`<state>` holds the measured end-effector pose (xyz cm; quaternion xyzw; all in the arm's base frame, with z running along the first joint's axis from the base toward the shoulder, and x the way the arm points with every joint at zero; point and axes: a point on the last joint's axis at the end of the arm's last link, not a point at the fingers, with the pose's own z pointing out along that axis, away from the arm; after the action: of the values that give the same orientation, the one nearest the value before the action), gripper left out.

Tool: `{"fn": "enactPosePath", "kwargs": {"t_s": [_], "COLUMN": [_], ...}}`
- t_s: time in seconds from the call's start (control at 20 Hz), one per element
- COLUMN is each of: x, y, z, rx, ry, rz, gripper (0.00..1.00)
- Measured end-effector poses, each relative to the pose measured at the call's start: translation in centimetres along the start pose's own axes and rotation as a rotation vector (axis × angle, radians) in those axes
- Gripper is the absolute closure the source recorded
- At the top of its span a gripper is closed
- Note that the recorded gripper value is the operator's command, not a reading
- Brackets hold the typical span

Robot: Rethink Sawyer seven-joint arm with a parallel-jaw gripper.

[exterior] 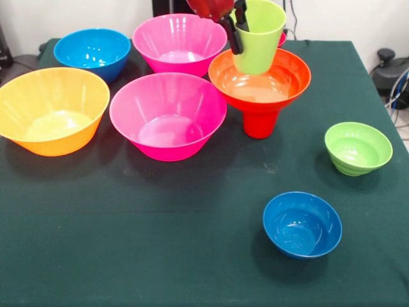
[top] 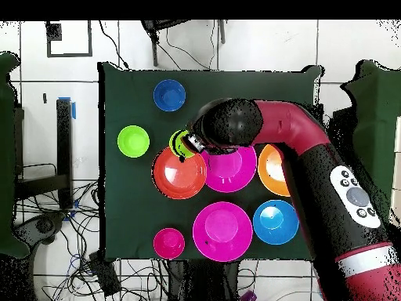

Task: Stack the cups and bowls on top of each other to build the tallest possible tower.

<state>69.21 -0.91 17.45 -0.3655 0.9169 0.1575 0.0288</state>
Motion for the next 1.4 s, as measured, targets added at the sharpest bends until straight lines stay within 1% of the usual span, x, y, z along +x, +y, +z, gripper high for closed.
{"fn": "enactPosePath", "kwargs": {"t_s": [0.3, 0.65, 1.4], "x": [-0.17, 0.16, 0.23], "y": [0.12, 0.03, 0.04], "z": [0.05, 0.36, 0.49], "rx": [0.001, 0.019, 0.026], "ry": [-0.001, 0.013, 0.018], "rz": [-0.008, -0.027, -0.035], "gripper": [1.0, 1.0, 1.0]}}
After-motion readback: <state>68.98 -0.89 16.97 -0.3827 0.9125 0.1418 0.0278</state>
